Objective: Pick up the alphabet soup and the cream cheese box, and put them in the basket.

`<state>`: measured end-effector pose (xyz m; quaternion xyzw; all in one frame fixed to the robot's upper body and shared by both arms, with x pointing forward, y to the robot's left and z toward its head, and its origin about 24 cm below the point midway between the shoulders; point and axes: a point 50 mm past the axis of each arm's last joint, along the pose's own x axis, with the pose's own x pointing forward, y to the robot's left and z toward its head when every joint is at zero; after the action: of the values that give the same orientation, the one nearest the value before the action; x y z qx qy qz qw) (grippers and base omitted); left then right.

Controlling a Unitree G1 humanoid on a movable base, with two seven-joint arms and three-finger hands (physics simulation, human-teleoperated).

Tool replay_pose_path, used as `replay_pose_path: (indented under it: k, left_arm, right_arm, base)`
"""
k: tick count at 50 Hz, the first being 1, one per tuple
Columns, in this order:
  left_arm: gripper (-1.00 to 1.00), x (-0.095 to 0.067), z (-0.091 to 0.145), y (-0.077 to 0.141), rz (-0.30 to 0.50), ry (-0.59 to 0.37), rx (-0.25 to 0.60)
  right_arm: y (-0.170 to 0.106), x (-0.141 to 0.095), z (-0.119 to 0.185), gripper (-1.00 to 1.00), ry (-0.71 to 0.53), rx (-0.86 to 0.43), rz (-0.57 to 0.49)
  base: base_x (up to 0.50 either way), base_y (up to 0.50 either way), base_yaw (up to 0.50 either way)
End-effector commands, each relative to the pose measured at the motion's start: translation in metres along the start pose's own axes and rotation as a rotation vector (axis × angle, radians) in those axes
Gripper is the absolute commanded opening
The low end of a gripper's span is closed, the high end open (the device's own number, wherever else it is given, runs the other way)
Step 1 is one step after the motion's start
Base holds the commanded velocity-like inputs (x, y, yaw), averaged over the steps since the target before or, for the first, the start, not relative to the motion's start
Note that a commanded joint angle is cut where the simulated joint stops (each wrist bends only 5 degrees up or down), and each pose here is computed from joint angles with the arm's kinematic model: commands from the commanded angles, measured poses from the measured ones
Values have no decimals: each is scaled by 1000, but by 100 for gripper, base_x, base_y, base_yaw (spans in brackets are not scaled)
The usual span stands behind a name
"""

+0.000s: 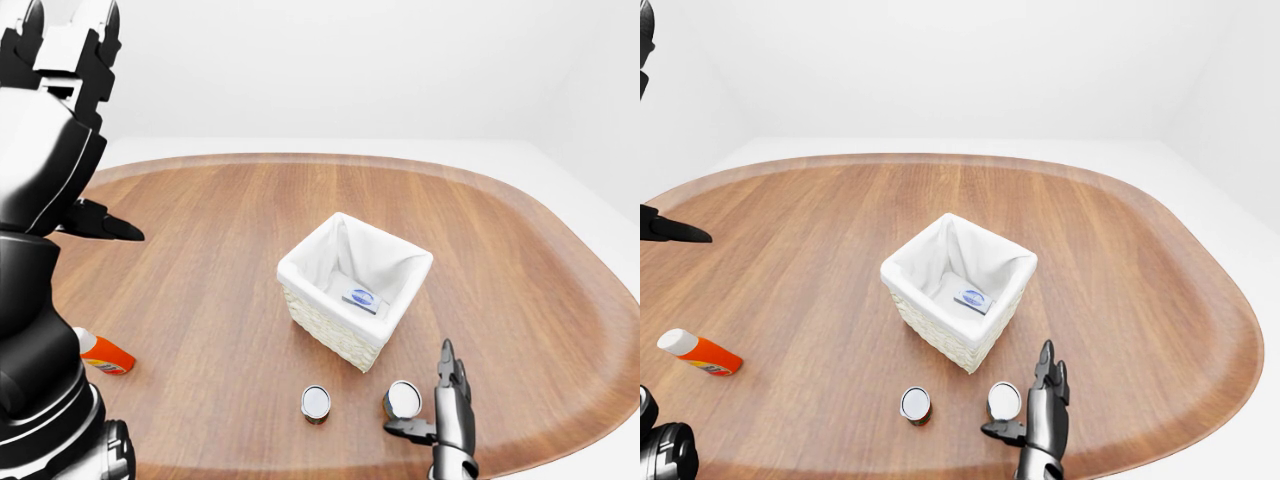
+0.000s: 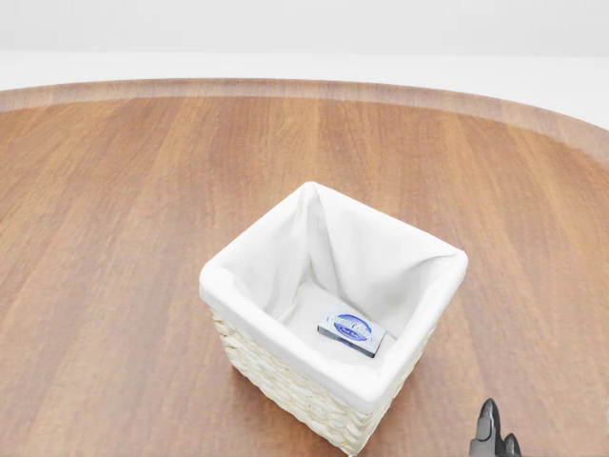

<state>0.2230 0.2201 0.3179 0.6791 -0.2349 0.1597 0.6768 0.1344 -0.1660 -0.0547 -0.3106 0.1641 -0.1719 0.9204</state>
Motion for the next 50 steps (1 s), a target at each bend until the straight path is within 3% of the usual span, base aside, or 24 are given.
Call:
replay_pose_path:
  k: [1, 28, 30, 31, 32, 50]
  left_arm:
    - [100, 1, 3, 6, 29, -32, -16]
    - [100, 0, 2, 4, 29, -28, -25]
    - [100, 0, 2, 5, 29, -29, -20]
    - [100, 0, 3, 6, 29, -31, -18]
    - [100, 0, 3, 6, 29, -32, -15]
    - [100, 0, 3, 5, 29, -30, -21]
  right_arm:
    - [7, 7, -8, 100, 17, -26, 45]
    - [17, 15, -28, 100, 95, -90, 93]
    - [17, 15, -28, 15, 99, -85, 91]
    - [17, 15, -28, -61, 98, -83, 88]
    - [16, 15, -28, -100, 98, -80, 86]
    - [8, 13, -29, -100, 112, -51, 47]
  base:
    - [0, 0, 0]
    - [0, 0, 0]
    - [0, 0, 0]
    - [0, 0, 0]
    - [0, 0, 0]
    - [0, 0, 0]
